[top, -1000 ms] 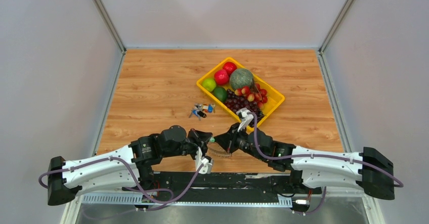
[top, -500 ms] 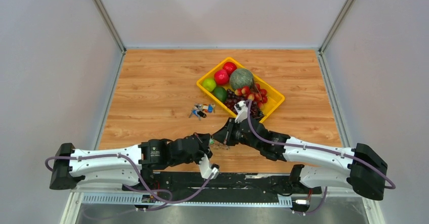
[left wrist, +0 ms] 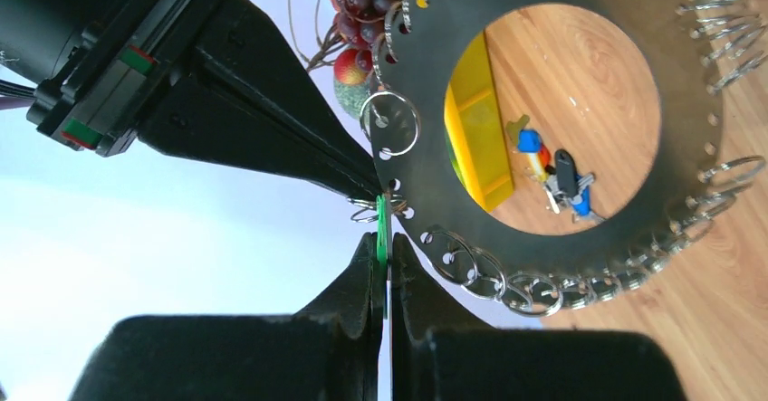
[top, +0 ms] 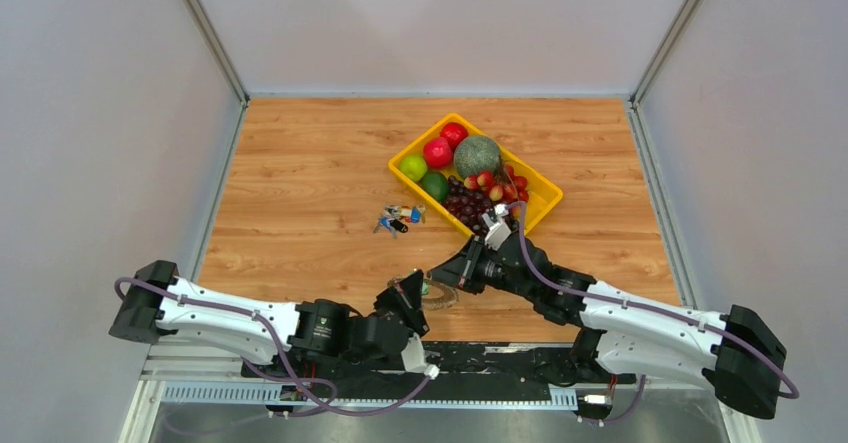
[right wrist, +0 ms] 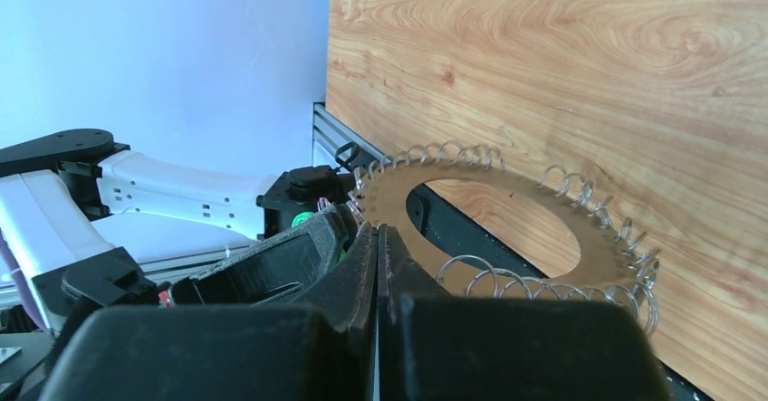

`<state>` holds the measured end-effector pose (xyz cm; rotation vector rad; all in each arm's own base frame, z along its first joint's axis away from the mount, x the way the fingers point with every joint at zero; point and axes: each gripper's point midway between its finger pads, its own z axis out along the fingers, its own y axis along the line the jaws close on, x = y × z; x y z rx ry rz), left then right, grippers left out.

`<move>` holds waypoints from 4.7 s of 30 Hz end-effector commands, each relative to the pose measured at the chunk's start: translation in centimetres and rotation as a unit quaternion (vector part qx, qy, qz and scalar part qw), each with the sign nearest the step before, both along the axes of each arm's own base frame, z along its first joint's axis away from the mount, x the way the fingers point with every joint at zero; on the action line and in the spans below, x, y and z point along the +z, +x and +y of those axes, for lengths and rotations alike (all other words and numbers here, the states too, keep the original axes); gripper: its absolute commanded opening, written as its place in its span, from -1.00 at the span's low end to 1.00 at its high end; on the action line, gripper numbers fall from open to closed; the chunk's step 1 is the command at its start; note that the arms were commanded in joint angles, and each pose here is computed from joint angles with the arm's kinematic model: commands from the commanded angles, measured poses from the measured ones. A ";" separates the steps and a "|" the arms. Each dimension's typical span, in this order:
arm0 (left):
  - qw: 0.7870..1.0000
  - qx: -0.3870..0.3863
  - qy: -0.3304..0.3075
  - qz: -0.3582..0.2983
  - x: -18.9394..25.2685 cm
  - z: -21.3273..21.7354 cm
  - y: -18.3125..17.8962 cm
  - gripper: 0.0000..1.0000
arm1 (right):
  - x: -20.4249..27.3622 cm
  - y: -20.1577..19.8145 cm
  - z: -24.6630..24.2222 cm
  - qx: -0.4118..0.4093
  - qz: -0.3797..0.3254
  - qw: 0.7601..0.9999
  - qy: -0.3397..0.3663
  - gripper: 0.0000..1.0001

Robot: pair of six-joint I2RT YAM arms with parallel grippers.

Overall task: Remove the keys from the keyring
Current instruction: Remove the key from the keyring.

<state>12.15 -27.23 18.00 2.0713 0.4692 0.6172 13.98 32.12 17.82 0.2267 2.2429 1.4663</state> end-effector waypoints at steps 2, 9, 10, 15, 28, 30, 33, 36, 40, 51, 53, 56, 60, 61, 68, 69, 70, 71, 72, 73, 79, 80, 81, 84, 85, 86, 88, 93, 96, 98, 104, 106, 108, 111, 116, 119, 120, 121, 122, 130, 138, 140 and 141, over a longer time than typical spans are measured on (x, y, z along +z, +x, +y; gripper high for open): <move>0.998 -0.050 -0.011 -0.043 0.7 -2.0 -2.0 -1.00 | 4.3 5.3 -2.7 -0.145 -0.029 0.985 0.086 -1.00; 0.997 -0.055 -0.060 -0.004 1.5 -2.5 -2.7 -1.00 | 5.2 4.9 -3.4 -0.144 -0.033 0.983 0.107 -1.00; 0.996 -0.056 -0.068 0.003 1.7 -2.4 -2.8 -1.00 | 5.2 4.8 -3.5 -0.144 -0.032 0.983 0.109 -1.00; 0.993 -0.050 -0.097 0.039 1.7 -2.0 -3.0 -1.00 | 5.7 4.3 -3.8 -0.139 -0.033 0.982 0.121 -1.00; 0.953 -0.044 -0.233 0.190 4.0 -2.3 -3.3 -1.00 | 7.4 3.2 -3.0 -0.086 -0.115 0.987 0.066 -1.00; 0.943 -0.042 -0.248 0.216 4.5 -2.4 -3.0 -1.00 | 7.7 3.0 -2.9 -0.087 -0.135 0.986 0.053 -1.00; 0.932 -0.039 -0.262 0.246 4.8 -2.4 -2.8 -1.00 | 7.7 2.7 -2.5 -0.081 -0.159 0.984 0.025 -1.00; 0.918 -0.039 -0.277 0.280 5.0 -2.6 -2.6 -1.00 | 7.7 2.6 -2.2 -0.079 -0.187 0.979 -0.011 -1.00; 0.897 -0.033 -0.301 0.322 5.5 -2.5 -2.3 -1.00 | 8.1 2.0 -1.8 -0.076 -0.226 0.970 -0.045 -1.00; 0.842 -0.007 -0.342 0.417 6.4 -2.2 -0.9 -1.00 | 8.1 0.9 -2.0 -0.063 -0.288 0.951 -0.095 -1.00; 0.834 -0.009 -0.345 0.431 6.7 -2.3 -1.0 -1.00 | 7.9 0.8 -2.4 -0.062 -0.292 0.950 -0.096 -1.00; 0.829 -0.011 -0.338 0.445 7.0 -2.3 -1.1 -1.00 | 7.9 0.4 -3.3 -0.054 -0.310 0.944 -0.095 -0.81; 0.838 -0.017 -0.308 0.450 7.0 -2.2 -1.5 -1.00 | 7.4 -0.9 -4.5 -0.008 -0.373 0.923 -0.099 -0.47; 0.838 -0.021 -0.305 0.451 7.2 -2.2 -1.6 -1.00 | 7.6 -1.3 -4.9 0.005 -0.397 0.913 -0.096 -0.37; 0.846 -0.043 -0.295 0.442 8.3 -2.6 -1.9 -1.00 | 7.6 -3.0 -7.3 0.035 -0.485 0.871 -0.070 0.71; 0.847 -0.043 -0.289 0.444 8.2 -2.7 -1.9 -1.00 | 8.0 -3.7 -7.3 0.053 -0.502 0.861 -0.061 0.79; 0.850 -0.047 -0.285 0.441 8.2 -2.7 -1.9 -1.00 | 8.3 -4.6 -7.1 0.079 -0.520 0.849 -0.052 0.83; 0.851 -0.050 -0.279 0.442 8.2 -2.8 -2.0 -1.00 | 8.4 -5.3 -7.0 0.101 -0.535 0.838 -0.048 0.81; 0.855 -0.056 -0.274 0.436 8.2 -2.9 -1.9 -1.00 | 8.4 -5.7 -6.8 0.115 -0.542 0.832 -0.044 0.75; 0.857 -0.060 -0.271 0.434 8.2 -3.0 -1.9 -1.00 | 8.5 -6.1 -6.5 0.126 -0.548 0.826 -0.039 0.72; 0.887 -0.096 -0.226 0.390 7.7 -3.1 -1.1 -1.00 | 7.2 -5.0 -4.6 0.148 -0.561 0.809 -0.088 0.46; 0.891 -0.095 -0.221 0.385 7.6 -3.0 -0.7 -1.00 | 7.3 -5.0 -4.3 0.150 -0.564 0.807 -0.091 0.40; 0.897 -0.101 -0.214 0.372 7.6 -3.0 -0.5 -1.00 | 7.4 -4.8 -4.1 0.149 -0.568 0.804 -0.092 0.37; 0.905 -0.105 -0.209 0.354 7.4 -3.2 0.1 -1.00 | 7.7 -4.6 -3.5 0.144 -0.582 0.796 -0.087 0.21; 0.907 -0.110 -0.208 0.348 7.5 -3.3 0.2 -1.00 | 7.9 -4.5 -3.4 0.140 -0.587 0.793 -0.082 0.20; 0.908 -0.112 -0.208 0.346 7.4 -3.3 0.3 -1.00 | 8.1 -4.5 -3.3 0.135 -0.592 0.791 -0.077 0.18; 0.909 -0.116 -0.207 0.341 7.4 -3.4 0.3 -1.00 | 8.3 -4.3 -3.2 0.123 -0.596 0.790 -0.069 0.14; 0.908 -0.124 -0.213 0.338 7.4 -3.4 0.2 -1.00 | 8.7 -4.2 -2.6 0.113 -0.602 0.788 -0.056 0.07; 0.907 -0.122 -0.219 0.338 7.6 -3.3 0.2 -1.00 | 8.5 -4.4 -1.9 0.128 -0.601 0.787 -0.055 0.01; 0.906 -0.119 -0.224 0.338 7.7 -3.3 0.4 -1.00 | 8.0 -4.5 -1.6 0.137 -0.597 0.788 -0.060 -0.01; 0.905 -0.114 -0.237 0.334 7.5 -3.0 0.6 -1.00 | 7.9 -5.1 -2.6 0.129 -0.580 0.803 -0.037 0.10; 0.904 -0.114 -0.241 0.335 7.6 -2.9 0.6 -1.00 | 7.6 -5.0 -2.9 0.124 -0.577 0.807 -0.036 0.12; 0.902 -0.112 -0.245 0.336 7.6 -2.9 0.6 -1.00 | 7.3 -5.0 -2.9 0.126 -0.575 0.807 -0.040 0.12; 0.903 -0.109 -0.244 0.337 7.4 -2.8 0.6 -1.00 | 7.1 -4.9 -2.9 0.129 -0.575 0.806 -0.046 0.10; 0.905 -0.101 -0.246 0.331 7.0 -2.6 1.0 -1.00 | 6.9 -5.2 -2.7 0.144 -0.576 0.803 -0.049 0.06; 0.907 -0.097 -0.243 0.331 6.6 -2.6 1.1 -1.00 | 6.9 -5.8 -2.3 0.162 -0.577 0.800 -0.042 0.02; 0.907 -0.097 -0.243 0.331 6.6 -2.7 1.1 -1.00 | 6.9 -5.9 -2.2 0.165 -0.577 0.799 -0.042 0.01; 0.906 -0.098 -0.242 0.333 6.6 -2.7 1.1 -1.00 | 6.9 -5.9 -2.1 0.167 -0.577 0.799 -0.042 0.00; 0.906 -0.097 -0.242 0.333 6.5 -2.7 1.1 -1.00 | 7.0 -5.9 -2.0 0.168 -0.577 0.798 -0.042 -0.01; 0.905 -0.099 -0.244 0.333 6.5 -2.8 1.1 -1.00 | 7.2 -5.8 -1.7 0.166 -0.572 0.802 -0.043 -0.05; 0.903 -0.107 -0.248 0.335 6.8 -2.8 0.8 -1.00 | 7.0 -5.3 -1.3 0.161 -0.573 0.802 -0.052 -0.06; 0.902 -0.110 -0.249 0.335 6.9 -2.8 0.7 -1.00 | 7.0 -5.3 -1.1 0.159 -0.574 0.802 -0.049 -0.06; 0.902 -0.110 -0.249 0.336 6.9 -2.8 0.7 -1.00 | 7.0 -5.3 -1.1 0.159 -0.575 0.801 -0.048 -0.07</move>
